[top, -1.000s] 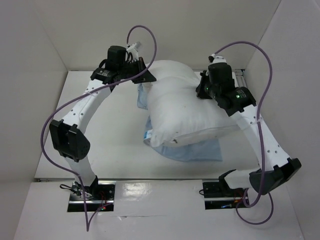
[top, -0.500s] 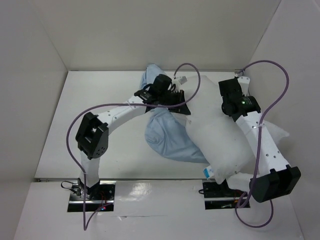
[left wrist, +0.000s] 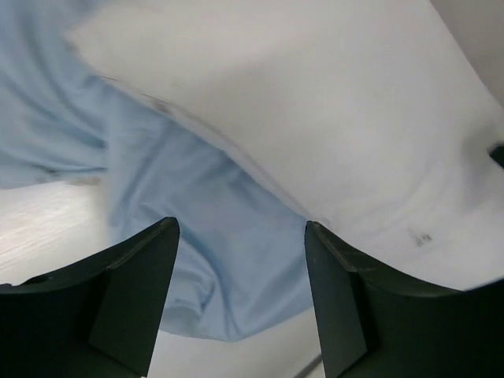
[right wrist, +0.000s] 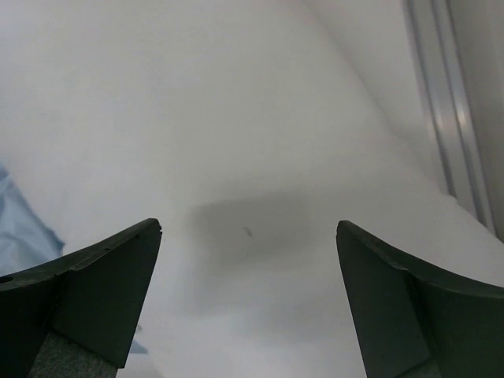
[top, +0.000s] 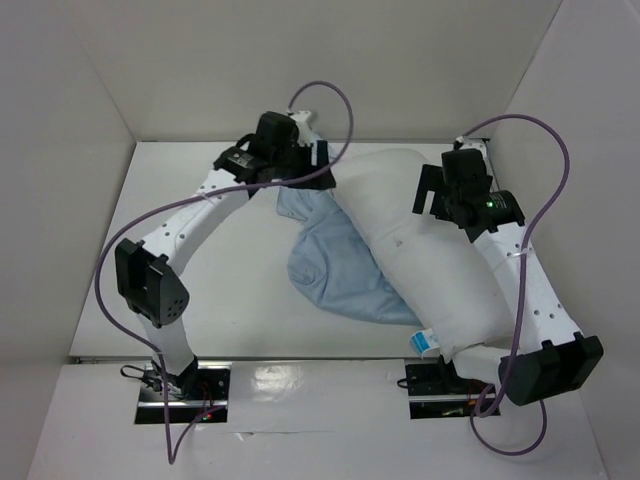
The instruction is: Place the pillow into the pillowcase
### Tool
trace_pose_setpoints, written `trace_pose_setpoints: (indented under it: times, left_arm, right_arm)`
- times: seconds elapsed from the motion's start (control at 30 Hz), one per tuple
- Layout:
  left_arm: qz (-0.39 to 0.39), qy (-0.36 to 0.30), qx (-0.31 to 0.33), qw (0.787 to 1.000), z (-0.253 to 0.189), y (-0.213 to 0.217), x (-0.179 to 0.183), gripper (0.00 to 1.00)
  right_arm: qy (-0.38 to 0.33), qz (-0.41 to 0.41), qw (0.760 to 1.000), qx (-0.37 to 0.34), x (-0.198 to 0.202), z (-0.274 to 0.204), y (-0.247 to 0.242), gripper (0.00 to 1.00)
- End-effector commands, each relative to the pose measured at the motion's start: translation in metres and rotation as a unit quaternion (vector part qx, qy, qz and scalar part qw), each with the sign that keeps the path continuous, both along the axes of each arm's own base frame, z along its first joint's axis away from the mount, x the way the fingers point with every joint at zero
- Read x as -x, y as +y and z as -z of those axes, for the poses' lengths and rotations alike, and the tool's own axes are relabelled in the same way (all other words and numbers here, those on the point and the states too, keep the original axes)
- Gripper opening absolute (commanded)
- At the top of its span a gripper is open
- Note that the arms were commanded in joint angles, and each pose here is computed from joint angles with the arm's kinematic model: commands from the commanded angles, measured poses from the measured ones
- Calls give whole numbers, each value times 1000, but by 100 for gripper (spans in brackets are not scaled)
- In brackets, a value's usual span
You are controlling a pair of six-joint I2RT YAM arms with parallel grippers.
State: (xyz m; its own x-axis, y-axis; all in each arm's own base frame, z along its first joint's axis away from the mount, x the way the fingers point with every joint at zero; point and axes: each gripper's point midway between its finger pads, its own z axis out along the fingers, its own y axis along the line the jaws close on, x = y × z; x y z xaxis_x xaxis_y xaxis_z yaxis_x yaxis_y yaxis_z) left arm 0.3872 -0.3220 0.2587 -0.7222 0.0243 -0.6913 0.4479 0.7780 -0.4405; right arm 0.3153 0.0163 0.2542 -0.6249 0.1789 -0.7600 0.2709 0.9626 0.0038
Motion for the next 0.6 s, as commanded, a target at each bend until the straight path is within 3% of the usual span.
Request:
trace_pose_setpoints:
  times: [0.0,0.17,0.33,0.57]
  left_arm:
    - [-104,13,-28,994,7,64,-34,78]
    - [-174,76,-24,982,46,104,-62,79]
    - [-195,122,-39,972,103,115,-96,80]
    - [-214,162,-49,962,160,116,-124,82]
  right_arm:
    - [-59,-78,994,-42,-17,-34,40,100]
    - [-46,-132,990,-36,-18,-32,82,100]
    - [-35,-203,978,-36,1,-28,132,100]
    - [23,-179,983,18,15,10,144,100]
